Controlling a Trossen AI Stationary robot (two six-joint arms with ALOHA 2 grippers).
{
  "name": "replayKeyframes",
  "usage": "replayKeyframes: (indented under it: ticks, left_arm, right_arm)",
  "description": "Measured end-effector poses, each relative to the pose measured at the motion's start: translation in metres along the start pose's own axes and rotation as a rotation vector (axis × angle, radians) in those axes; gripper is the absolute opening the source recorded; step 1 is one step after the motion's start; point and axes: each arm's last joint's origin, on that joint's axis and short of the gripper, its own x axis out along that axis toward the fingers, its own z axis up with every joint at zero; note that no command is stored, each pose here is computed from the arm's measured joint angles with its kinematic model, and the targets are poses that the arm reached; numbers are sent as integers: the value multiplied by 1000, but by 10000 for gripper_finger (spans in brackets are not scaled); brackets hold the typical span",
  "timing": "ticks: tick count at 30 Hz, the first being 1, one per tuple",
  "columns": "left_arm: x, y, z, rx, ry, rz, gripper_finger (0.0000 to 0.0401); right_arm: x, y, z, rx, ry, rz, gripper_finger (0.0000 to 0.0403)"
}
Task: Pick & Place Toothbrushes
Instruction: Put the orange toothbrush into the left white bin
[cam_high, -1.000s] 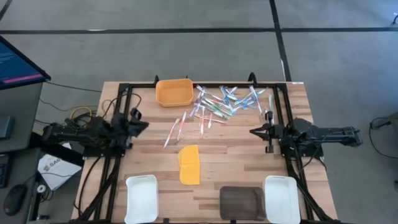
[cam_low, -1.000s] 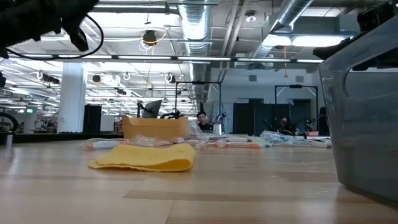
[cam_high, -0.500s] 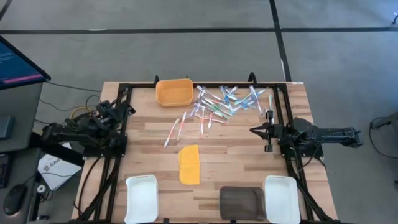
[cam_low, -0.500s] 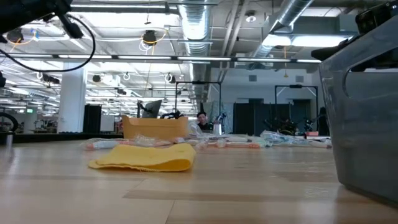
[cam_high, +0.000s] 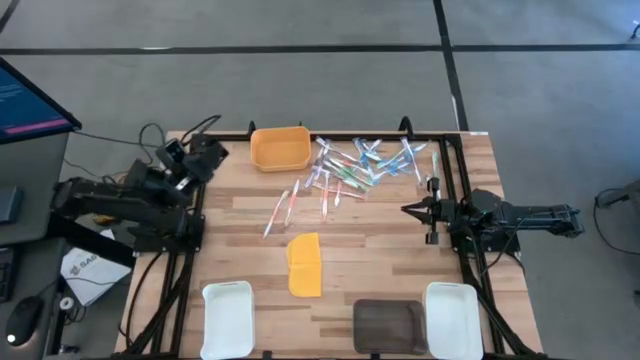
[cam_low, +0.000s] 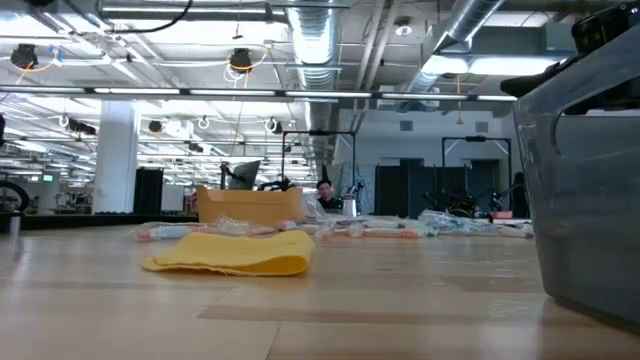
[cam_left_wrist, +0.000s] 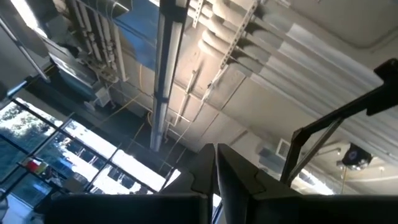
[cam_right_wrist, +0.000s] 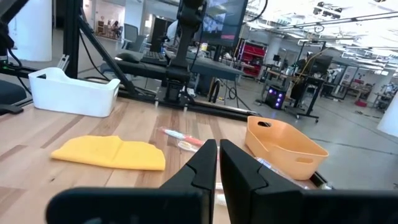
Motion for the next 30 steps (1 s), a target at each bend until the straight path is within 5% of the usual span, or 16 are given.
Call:
replayKeyframes:
  ticks: [7, 10, 16, 19, 24, 30]
  left_arm:
    - [31, 0, -17, 33, 40, 16, 13]
    - [33, 2, -21, 57, 61, 12, 13]
    - [33, 4, -18, 59, 50, 15, 13]
    - [33, 4, -16, 60, 40, 15, 13]
    - [33, 4, -16, 61, 41, 18, 13]
    - [33, 5, -16, 61, 42, 18, 13]
  right_arm:
    - [0, 0, 3, 72, -29, -2, 17]
    - [0, -2, 8, 291, -87, -3, 17]
    - [-5, -10, 32, 947, -321, 24, 17]
    - [-12, -16, 48, 1147, -496, 20, 17]
    - [-25, -26, 65, 1188, -770, -79, 17]
    - [-48, -38, 98, 1038, -1013, -155, 17]
